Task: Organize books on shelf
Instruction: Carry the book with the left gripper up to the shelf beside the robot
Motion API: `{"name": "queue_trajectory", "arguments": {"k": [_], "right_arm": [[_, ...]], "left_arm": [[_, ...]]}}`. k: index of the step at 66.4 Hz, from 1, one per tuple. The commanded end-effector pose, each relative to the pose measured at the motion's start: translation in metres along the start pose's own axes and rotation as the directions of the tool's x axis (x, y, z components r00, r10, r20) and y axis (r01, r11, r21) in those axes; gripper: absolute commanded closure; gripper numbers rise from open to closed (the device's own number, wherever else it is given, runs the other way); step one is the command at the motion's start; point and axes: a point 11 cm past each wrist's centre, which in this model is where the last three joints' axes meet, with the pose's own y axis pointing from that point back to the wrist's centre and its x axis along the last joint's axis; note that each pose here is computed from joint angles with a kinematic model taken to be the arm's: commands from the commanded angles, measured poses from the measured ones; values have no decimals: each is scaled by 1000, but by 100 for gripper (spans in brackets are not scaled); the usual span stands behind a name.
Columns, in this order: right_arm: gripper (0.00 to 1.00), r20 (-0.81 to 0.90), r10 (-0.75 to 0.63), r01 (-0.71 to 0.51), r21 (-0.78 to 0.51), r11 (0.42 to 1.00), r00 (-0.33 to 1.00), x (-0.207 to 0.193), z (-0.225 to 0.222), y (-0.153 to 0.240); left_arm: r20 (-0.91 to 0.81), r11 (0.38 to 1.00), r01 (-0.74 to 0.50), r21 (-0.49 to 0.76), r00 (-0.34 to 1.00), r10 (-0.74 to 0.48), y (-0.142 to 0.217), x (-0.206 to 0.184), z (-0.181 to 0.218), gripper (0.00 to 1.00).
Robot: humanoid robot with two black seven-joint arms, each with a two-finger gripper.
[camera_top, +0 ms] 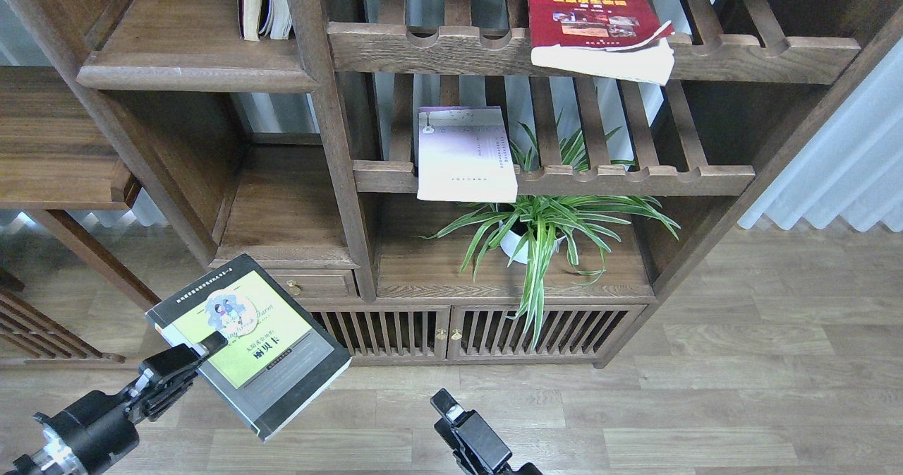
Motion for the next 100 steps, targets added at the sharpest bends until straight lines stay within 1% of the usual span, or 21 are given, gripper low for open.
{"name": "queue_trajectory", "arguments": {"k": [1,7,13,17,18,20,26,31,37,47,54,66,67,70,77,85,100], "right_arm": [[1,-5,-1,1,2,1000,1000,0,-2,-1],[1,-6,-2,2,1,1000,1000,0,-2,-1],[1,-6,-2,2,1,1000,1000,0,-2,-1],[1,-6,-2,2,2,1000,1000,0,-3,-1],[1,-7,-2,2,4,1000,1000,0,-3,-1],[1,-7,-2,2,5,1000,1000,0,-4,-1],[1,-9,-1,1,6,1000,1000,0,-4,-1],[1,-14,-6,6,4,1000,1000,-1,-6,-3],[1,-17,-4,4,3,1000,1000,0,-7,-4],[1,-18,12,-12,3,1000,1000,5,-7,-2],[1,-19,15,-15,3,1000,1000,6,-7,-1],[1,-20,18,-18,2,1000,1000,7,-7,-1],[1,-20,18,-18,2,1000,1000,7,-7,-1],[1,-20,18,-18,2,1000,1000,7,-7,-1],[1,-21,23,-23,4,1000,1000,8,-8,0],[1,-20,23,-23,2,1000,1000,8,-7,0],[1,-21,23,-23,4,1000,1000,8,-8,0]], "left_arm": [[71,996,-80,43,995,77,8,20,-1,90],[149,989,-107,102,985,91,10,21,-2,91],[187,989,-102,104,979,81,12,14,11,92],[226,993,-92,74,971,73,15,5,31,92],[274,995,-89,35,959,76,19,-3,50,93],[310,996,-89,-6,947,86,24,-8,67,93],[384,993,-58,-107,918,95,36,-28,100,93],[405,982,-29,-186,908,104,49,-40,124,92],[416,973,-14,-231,903,112,56,-46,137,92],[415,970,-10,-241,903,112,57,-47,139,92],[431,962,19,-271,896,104,58,-56,151,92],[506,943,122,-311,861,55,50,-96,184,92],[529,937,155,-314,848,37,46,-109,192,92],[550,933,175,-316,834,30,45,-120,199,92],[607,927,196,-318,794,41,51,-142,218,91],[680,911,250,-328,732,45,58,-179,242,91],[774,896,299,-327,629,72,71,-231,268,90]]}}
